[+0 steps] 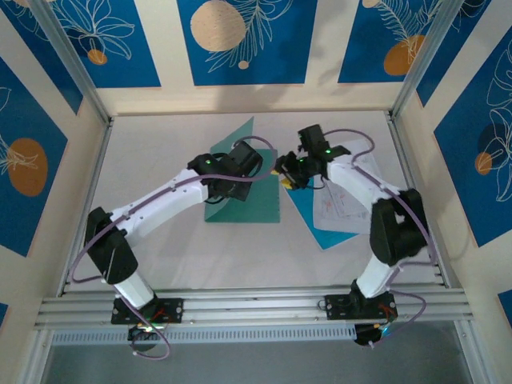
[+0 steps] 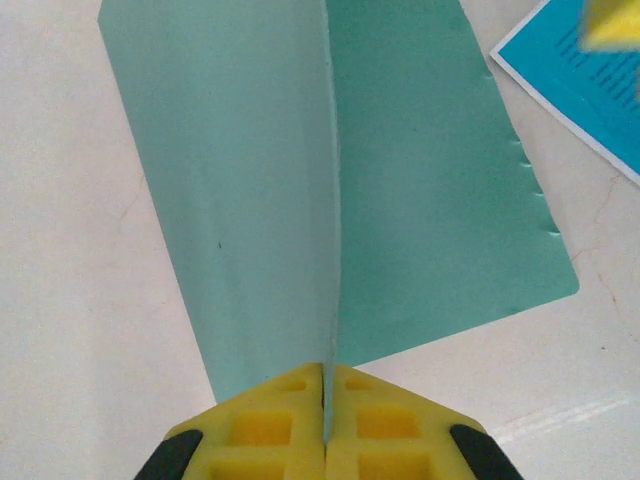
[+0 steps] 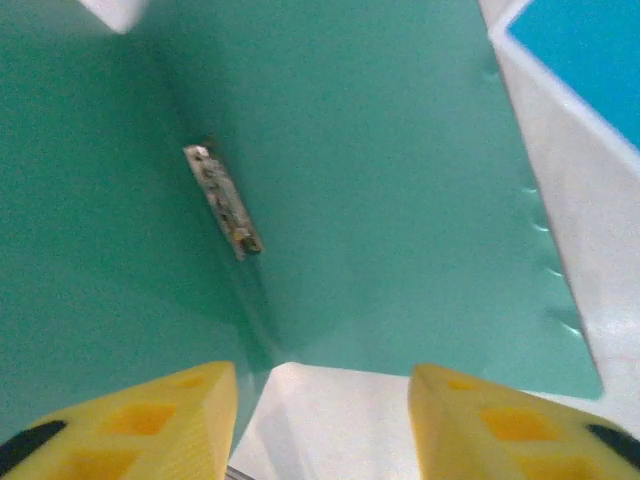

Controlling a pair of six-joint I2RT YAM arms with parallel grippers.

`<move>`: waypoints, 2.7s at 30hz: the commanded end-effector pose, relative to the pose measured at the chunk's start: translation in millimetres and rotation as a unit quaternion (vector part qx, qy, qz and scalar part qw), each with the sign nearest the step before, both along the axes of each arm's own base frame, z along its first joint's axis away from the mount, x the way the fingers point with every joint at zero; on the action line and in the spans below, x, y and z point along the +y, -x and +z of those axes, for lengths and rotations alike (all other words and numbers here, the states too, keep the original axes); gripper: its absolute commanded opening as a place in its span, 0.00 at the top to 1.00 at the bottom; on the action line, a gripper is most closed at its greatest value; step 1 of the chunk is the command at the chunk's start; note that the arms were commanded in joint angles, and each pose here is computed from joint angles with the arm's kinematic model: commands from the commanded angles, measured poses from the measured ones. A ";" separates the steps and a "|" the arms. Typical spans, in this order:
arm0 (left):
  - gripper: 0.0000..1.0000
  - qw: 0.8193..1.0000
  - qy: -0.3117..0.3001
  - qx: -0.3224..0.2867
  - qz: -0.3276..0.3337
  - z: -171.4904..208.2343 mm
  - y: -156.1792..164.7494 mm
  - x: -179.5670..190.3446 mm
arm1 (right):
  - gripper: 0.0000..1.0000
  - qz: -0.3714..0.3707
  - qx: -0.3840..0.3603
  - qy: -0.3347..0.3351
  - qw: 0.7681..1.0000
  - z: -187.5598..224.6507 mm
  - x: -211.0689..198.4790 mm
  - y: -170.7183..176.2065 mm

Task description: Put the files into the folder

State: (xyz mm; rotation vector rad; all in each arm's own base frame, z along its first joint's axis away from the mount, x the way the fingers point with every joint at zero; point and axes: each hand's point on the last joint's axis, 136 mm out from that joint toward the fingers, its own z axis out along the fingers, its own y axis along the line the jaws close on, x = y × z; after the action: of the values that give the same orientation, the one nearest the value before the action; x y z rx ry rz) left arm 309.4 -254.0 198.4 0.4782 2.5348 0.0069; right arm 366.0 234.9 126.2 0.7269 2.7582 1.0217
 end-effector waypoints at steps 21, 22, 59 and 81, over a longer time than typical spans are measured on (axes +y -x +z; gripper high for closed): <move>0.60 0.931 0.090 0.006 0.355 16.7 41.4 223.3 | 0.84 0.015 0.227 0.093 0.969 -130.6 13.1 57.9; 0.55 0.916 0.096 0.006 0.390 16.0 47.6 240.1 | 0.84 0.016 0.227 0.092 0.969 -129.6 14.1 58.5; 0.89 0.955 0.126 0.261 0.065 -128.8 -38.8 -53.6 | 0.55 -0.090 0.191 0.155 0.965 -79.2 -153.8 113.4; 0.95 0.941 0.085 0.328 0.011 -203.2 50.3 -102.5 | 0.56 -0.047 0.267 0.156 0.950 -116.8 -141.9 131.1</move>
State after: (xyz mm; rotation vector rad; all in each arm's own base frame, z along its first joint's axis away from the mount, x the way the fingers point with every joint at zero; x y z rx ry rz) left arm 291.5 -352.0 21.2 0.4087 3.0590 -0.4346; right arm 234.0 83.7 14.4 1.2706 3.1272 0.3564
